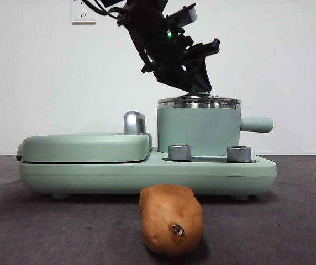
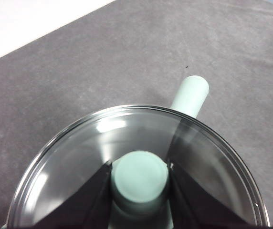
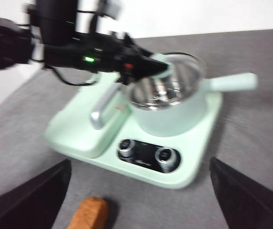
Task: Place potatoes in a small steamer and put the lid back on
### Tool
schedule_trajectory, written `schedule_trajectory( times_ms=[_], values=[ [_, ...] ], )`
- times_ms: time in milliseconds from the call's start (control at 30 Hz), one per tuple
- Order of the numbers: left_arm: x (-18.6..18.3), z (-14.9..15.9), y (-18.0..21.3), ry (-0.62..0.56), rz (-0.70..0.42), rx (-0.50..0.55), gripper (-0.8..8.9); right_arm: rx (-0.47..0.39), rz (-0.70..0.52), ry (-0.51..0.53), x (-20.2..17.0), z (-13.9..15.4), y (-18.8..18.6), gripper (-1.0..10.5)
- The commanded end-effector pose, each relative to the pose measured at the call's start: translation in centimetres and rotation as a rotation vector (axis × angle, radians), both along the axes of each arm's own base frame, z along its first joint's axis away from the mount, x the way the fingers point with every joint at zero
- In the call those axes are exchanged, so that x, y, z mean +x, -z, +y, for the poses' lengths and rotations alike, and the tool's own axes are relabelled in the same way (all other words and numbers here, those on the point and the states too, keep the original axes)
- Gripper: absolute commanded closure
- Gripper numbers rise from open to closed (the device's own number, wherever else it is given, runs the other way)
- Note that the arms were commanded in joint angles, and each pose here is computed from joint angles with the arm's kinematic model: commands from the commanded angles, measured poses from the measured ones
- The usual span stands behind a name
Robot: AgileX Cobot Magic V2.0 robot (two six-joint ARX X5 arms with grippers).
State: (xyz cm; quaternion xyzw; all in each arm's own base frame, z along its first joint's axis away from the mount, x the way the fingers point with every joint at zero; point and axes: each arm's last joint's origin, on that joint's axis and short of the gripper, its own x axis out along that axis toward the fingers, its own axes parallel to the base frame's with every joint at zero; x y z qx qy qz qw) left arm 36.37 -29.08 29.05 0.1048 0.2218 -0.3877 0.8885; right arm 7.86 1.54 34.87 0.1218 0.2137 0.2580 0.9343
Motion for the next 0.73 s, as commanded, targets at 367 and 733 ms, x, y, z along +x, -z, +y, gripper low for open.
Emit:
schedule_trajectory(
  times_ms=[367,733],
  values=[
    [-2.1,1.0,-9.7,0.031,0.009,0.002,7.97,0.013,0.245,-0.085,4.1,1.6,-0.1,4.8],
    [-4.6,5.8,-14.1,-0.018,0.004,0.017,7.96,-0.101,0.414,-0.157,7.4,8.0,1.9,4.8]
  ],
)
